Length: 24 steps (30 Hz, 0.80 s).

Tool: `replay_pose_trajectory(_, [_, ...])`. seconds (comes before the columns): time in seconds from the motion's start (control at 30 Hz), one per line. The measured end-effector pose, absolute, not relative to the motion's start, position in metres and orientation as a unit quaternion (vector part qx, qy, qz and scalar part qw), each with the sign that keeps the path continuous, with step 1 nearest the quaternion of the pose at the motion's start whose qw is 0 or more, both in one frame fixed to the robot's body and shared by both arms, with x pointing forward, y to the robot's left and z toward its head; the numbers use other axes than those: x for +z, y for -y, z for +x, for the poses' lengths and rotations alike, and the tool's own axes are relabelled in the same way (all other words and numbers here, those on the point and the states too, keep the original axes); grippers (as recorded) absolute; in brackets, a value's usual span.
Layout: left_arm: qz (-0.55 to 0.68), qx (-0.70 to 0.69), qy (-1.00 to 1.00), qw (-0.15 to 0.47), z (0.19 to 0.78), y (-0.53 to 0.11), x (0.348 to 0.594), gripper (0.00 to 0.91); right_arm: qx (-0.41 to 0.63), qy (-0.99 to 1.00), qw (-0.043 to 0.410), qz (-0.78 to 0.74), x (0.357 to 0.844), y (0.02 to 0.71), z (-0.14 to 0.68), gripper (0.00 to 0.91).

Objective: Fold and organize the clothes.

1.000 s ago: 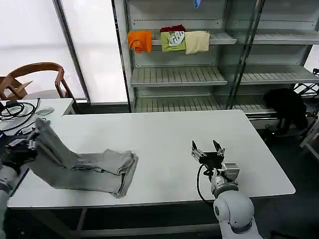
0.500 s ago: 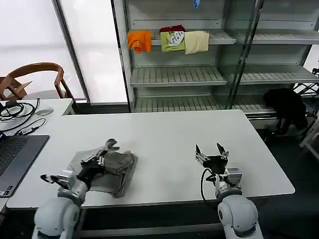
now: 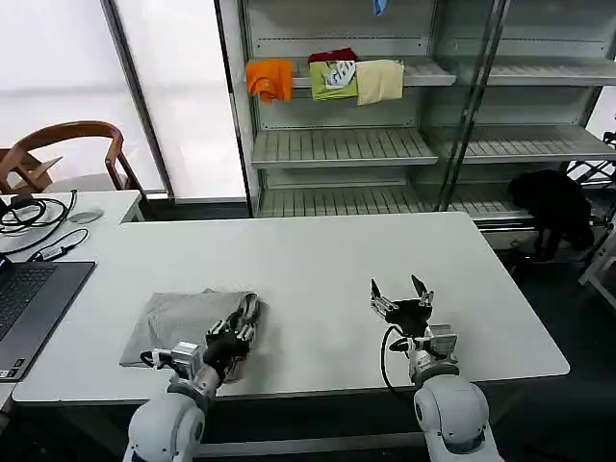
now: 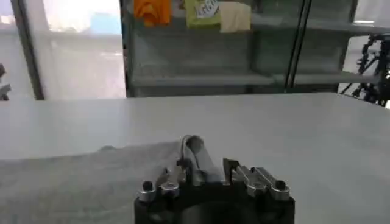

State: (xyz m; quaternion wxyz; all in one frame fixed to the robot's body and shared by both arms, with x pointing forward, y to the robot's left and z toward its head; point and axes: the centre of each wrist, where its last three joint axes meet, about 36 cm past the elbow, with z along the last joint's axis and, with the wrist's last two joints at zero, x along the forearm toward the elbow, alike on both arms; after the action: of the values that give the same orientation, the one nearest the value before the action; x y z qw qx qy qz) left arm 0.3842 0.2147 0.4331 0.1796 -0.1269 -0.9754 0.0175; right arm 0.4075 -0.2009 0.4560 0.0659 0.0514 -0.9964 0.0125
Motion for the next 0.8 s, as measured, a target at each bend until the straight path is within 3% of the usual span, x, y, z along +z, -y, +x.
replay_pose_trajectory(0.3, [-0.141, 0.062, 0.977, 0.15, 0.37, -0.206, 0.448, 0.907, 0.013, 0.996, 0.071, 0.05, 0.452, 0.203, 0.407, 0.907])
replay_pose_trajectory(0.47, [-0.1, 0.059, 0.986, 0.12, 0.372, -0.256, 0.453, 0.907, 0.012, 0.996, 0.072, 0.051, 0.45, 0.201, 0.408, 0.907])
replay_pose_trajectory(0.8, [-0.009, 0.039, 0.989, 0.14, 0.378, -0.375, 0.433, 0.907, 0.012, 0.995, 0.078, 0.059, 0.445, 0.195, 0.411, 0.907])
